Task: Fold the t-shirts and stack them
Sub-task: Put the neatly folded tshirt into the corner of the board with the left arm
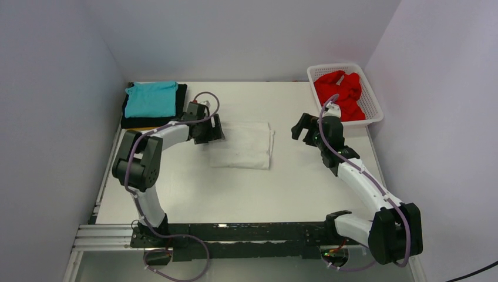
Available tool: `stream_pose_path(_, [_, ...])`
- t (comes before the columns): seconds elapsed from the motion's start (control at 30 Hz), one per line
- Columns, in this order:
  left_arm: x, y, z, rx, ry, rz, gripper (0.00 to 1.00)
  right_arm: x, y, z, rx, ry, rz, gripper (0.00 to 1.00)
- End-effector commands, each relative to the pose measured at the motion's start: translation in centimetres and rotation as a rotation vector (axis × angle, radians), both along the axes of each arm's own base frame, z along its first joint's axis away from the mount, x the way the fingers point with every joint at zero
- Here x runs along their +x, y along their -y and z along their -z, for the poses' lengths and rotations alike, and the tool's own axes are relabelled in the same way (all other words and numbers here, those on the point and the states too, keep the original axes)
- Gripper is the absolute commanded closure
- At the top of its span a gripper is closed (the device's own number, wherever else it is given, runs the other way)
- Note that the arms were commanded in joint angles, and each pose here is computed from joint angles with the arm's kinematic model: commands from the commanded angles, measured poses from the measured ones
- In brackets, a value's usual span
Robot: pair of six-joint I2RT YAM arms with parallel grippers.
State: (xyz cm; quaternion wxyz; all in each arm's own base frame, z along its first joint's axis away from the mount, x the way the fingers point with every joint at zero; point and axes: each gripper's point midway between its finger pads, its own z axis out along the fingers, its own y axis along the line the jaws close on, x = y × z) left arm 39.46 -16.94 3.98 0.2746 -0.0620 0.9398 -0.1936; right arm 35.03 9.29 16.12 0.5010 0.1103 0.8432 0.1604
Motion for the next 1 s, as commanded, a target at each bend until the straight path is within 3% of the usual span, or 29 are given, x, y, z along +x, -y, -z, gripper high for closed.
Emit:
stream_pose_path(0.0, [0.3, 1.9, 1.3, 0.066, -0.03, 0.045, 0.2, -0.1, 1.0, -0.5, -0.055, 0.037, 0.014, 0.0])
stream_pose_path(0.27, [-0.3, 5.0, 4.1, 0.225, -0.099, 0.069, 0.48, -0.1, 1.5, 0.0, -0.086, 0.03, 0.028, 0.0])
stream_pose_path(0.33, [-0.1, 5.2, 4.4, 0.284, -0.105, 0.062, 0.64, -0.2, 1.6, 0.1, -0.091, 0.027, 0.029, 0.0])
stream_pose_path(0.4, [0.2, 5.2, 4.4, 0.345, -0.106, 0.046, 0.93, -0.1, 1.6, 0.3, -0.096, 0.023, 0.028, 0.0])
stream_pose_path(0.43, [0.4, 5.1, 4.3, 0.377, -0.102, 0.036, 1.0, -0.1, 1.6, 0.3, -0.097, 0.021, 0.028, 0.0])
stream_pose_path(0.57, [1.8, 4.1, 2.3, 0.503, -0.015, 0.007, 1.0, -0.1, 1.8, 0.5, -0.108, 0.02, 0.035, 0.0])
stream_pose_path(0.8, [6.9, 0.2, -5.9, 0.775, 0.222, -0.106, 1.0, -0.1, 2.1, 0.7, -0.116, 0.022, 0.05, 0.0])
stream_pose_path(0.97, [10.6, -2.2, -12.2, 0.891, 0.402, -0.137, 1.0, -0.1, 2.8, 0.8, -0.136, 0.022, 0.077, 0.0])
